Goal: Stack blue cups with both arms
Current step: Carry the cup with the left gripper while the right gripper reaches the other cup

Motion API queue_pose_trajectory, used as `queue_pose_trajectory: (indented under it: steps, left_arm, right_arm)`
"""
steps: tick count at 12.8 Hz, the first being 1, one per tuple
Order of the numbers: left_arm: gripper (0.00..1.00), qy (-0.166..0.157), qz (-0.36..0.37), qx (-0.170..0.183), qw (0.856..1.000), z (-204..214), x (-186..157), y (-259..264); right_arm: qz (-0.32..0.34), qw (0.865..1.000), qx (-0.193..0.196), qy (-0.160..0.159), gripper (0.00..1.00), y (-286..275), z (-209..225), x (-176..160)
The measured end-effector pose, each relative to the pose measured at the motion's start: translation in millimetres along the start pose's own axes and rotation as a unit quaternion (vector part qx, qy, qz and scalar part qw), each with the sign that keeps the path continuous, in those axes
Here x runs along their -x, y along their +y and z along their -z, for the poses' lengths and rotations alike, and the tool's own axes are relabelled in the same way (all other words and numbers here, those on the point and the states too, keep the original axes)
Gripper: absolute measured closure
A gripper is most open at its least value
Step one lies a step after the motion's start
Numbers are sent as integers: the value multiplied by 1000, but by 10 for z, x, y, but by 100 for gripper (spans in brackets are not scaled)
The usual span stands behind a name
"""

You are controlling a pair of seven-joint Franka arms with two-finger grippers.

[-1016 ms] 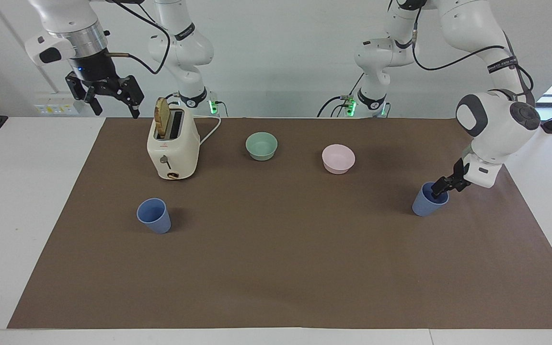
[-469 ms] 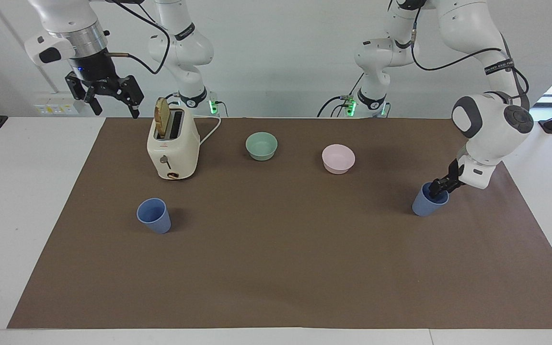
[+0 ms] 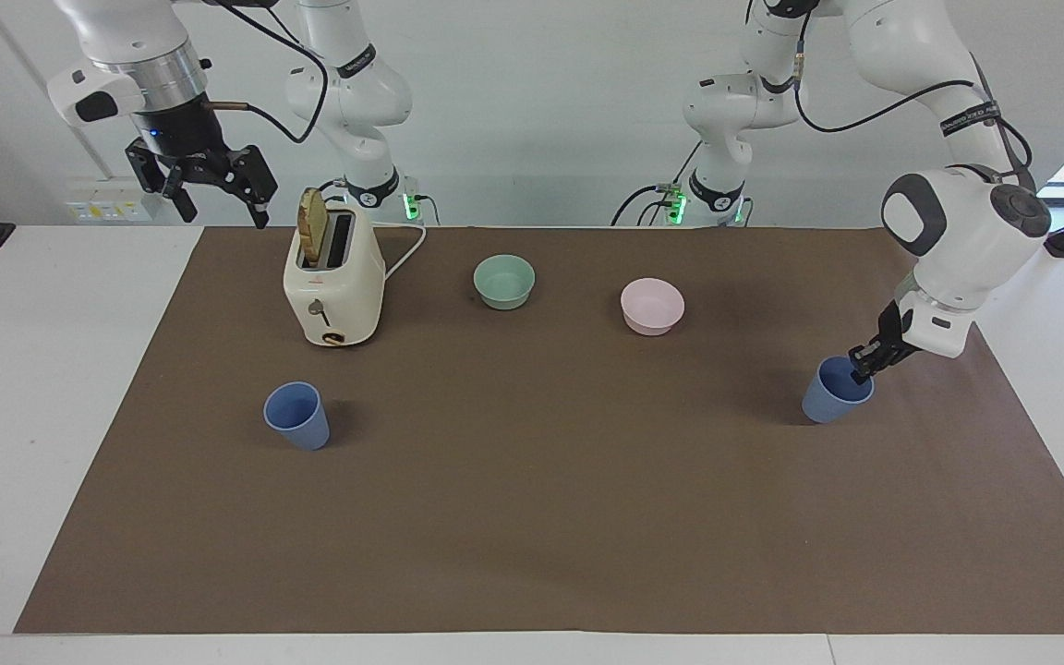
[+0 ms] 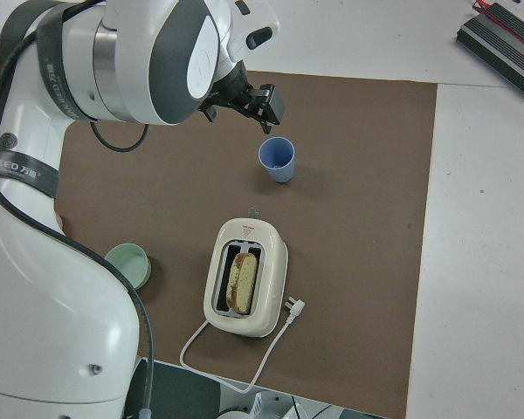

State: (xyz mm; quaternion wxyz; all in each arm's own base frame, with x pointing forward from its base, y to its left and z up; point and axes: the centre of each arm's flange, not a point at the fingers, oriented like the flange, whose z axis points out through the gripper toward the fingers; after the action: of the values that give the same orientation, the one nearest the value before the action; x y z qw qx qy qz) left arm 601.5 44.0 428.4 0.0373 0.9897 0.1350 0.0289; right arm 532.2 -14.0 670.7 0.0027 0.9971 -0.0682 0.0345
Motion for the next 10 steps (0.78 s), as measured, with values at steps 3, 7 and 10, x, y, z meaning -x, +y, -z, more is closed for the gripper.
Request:
queue_pose_trajectory:
  steps: [3,7,10]
  left_arm:
    - [96,2,10,39,999,617,-62,264]
    - [96,6,33,60,998,1067,114,1041]
    - [96,-6,43,65,997,1000,412,1777]
  right_arm:
    - [-1,1000,0,-2,0,14,-31,-21]
    - [-3,1000,-3,8,0,25,-268,-252]
    - [-4,1000,-7,19,0,21,-551,-540]
